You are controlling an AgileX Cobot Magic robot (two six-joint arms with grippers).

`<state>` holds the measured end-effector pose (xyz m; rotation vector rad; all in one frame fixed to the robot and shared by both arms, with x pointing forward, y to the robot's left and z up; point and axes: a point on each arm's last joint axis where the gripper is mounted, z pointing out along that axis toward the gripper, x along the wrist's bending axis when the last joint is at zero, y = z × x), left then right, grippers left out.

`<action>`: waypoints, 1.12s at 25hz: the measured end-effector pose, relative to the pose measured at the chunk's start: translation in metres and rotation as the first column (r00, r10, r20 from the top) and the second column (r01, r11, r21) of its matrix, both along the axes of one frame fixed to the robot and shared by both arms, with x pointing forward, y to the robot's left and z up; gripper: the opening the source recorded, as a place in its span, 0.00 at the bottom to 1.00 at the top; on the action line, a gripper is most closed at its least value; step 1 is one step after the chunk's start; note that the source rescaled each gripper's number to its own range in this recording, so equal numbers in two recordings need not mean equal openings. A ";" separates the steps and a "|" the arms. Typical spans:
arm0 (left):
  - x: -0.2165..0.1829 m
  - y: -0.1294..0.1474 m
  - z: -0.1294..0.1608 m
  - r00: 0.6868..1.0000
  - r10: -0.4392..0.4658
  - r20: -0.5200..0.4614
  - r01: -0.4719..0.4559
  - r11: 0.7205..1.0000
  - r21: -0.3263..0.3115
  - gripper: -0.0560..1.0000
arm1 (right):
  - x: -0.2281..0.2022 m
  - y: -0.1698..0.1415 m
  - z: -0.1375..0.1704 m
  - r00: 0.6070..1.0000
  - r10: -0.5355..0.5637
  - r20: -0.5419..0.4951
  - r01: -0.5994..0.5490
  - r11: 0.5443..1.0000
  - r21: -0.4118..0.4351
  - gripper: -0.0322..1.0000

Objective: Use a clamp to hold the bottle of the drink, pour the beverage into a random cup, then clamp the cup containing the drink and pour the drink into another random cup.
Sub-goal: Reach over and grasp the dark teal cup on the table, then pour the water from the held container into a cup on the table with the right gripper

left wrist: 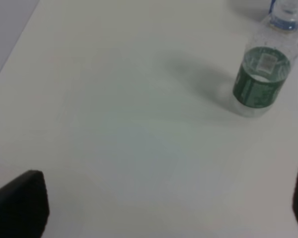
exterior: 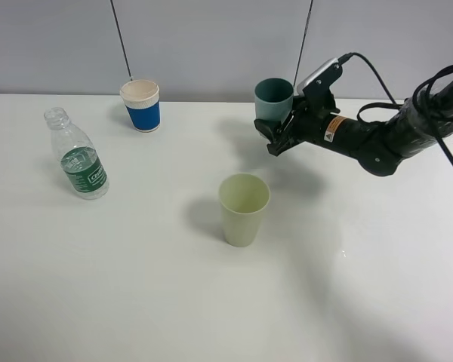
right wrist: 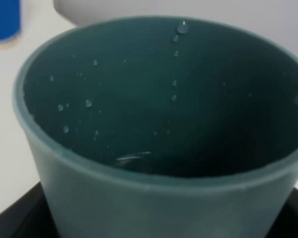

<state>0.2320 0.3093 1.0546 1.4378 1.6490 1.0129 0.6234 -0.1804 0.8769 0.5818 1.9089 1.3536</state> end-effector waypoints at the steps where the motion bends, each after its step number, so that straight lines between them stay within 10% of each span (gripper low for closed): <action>1: 0.000 0.000 0.000 1.000 0.000 0.000 0.000 1.000 0.000 1.00 | 0.000 0.001 0.007 1.000 0.014 0.020 -0.014 1.000 -0.004 0.07; 28: 0.000 0.000 0.000 1.000 0.001 0.000 -0.001 1.000 0.001 1.00 | -0.044 0.026 0.081 0.789 0.556 0.261 -0.464 0.818 -0.341 0.07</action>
